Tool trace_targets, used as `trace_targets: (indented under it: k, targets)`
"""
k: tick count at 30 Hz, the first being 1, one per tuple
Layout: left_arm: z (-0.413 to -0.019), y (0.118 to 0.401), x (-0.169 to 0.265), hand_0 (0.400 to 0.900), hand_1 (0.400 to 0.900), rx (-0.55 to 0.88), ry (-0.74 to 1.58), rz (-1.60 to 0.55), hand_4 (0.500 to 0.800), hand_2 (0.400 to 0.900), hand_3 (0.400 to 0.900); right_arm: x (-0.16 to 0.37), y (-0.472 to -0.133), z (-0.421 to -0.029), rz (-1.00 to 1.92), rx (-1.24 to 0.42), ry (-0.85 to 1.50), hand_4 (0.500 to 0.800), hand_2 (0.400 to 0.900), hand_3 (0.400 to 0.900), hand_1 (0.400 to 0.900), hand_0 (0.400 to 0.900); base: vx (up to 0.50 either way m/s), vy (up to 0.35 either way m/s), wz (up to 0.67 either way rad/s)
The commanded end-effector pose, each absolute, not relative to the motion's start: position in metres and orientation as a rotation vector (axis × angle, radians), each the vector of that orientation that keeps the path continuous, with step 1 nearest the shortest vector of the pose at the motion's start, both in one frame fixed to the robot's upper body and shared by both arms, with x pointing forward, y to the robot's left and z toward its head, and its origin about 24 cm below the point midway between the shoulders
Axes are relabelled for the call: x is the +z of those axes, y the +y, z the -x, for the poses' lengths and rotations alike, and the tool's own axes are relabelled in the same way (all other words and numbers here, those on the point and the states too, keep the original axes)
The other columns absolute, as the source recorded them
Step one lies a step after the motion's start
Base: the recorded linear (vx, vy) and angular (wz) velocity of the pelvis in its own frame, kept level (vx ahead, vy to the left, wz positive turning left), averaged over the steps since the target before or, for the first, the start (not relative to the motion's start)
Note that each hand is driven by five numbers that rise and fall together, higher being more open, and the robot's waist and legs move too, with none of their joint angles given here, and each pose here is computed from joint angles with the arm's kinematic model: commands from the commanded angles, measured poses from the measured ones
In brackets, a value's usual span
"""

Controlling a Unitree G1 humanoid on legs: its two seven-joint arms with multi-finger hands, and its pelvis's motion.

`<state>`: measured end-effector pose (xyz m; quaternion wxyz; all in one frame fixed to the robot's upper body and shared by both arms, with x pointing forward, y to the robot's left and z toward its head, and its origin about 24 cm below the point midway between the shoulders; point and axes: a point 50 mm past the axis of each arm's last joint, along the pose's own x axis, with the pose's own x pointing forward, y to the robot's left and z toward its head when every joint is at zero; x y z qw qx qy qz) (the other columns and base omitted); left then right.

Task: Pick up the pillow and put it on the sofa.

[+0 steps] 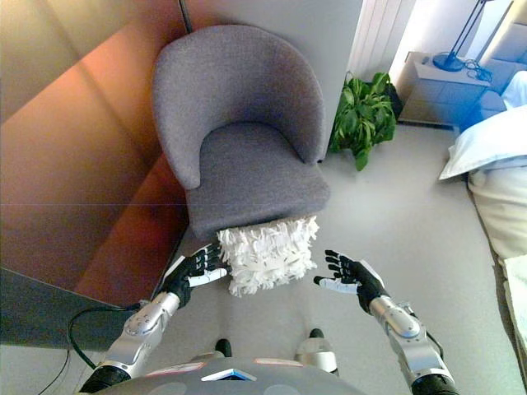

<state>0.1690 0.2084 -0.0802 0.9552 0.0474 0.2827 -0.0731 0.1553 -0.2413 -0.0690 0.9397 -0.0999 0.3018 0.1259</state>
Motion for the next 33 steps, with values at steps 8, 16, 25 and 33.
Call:
trace_targets:
  k: [8,16,25,33]
  targets:
    - [-0.222,0.198,-0.033,0.9,0.9,-0.226,0.305,-0.096,0.8,0.9,0.9,-0.019,-0.236,-0.198,0.213,0.263,0.302,0.8,0.9,0.9,0.9,0.9,0.007,-0.079,0.04]
    - [-0.227,0.194,-0.029,0.9,0.9,-0.251,0.297,-0.068,0.8,0.9,0.9,-0.009,-0.24,-0.205,0.213,0.244,0.256,0.8,0.9,0.9,0.9,0.9,0.019,-0.163,-0.03]
    - [-0.235,0.183,-0.021,0.9,0.9,-0.267,0.251,-0.038,0.8,0.9,0.9,0.004,-0.245,-0.221,0.244,0.207,0.197,0.8,0.9,0.9,0.9,0.9,0.09,-0.038,-0.17]
    - [-0.246,0.181,-0.013,0.9,0.9,-0.222,0.202,-0.043,0.8,0.9,0.9,0.015,-0.23,-0.244,0.302,0.233,0.128,0.8,0.9,0.9,0.9,0.9,0.348,0.091,-0.5]
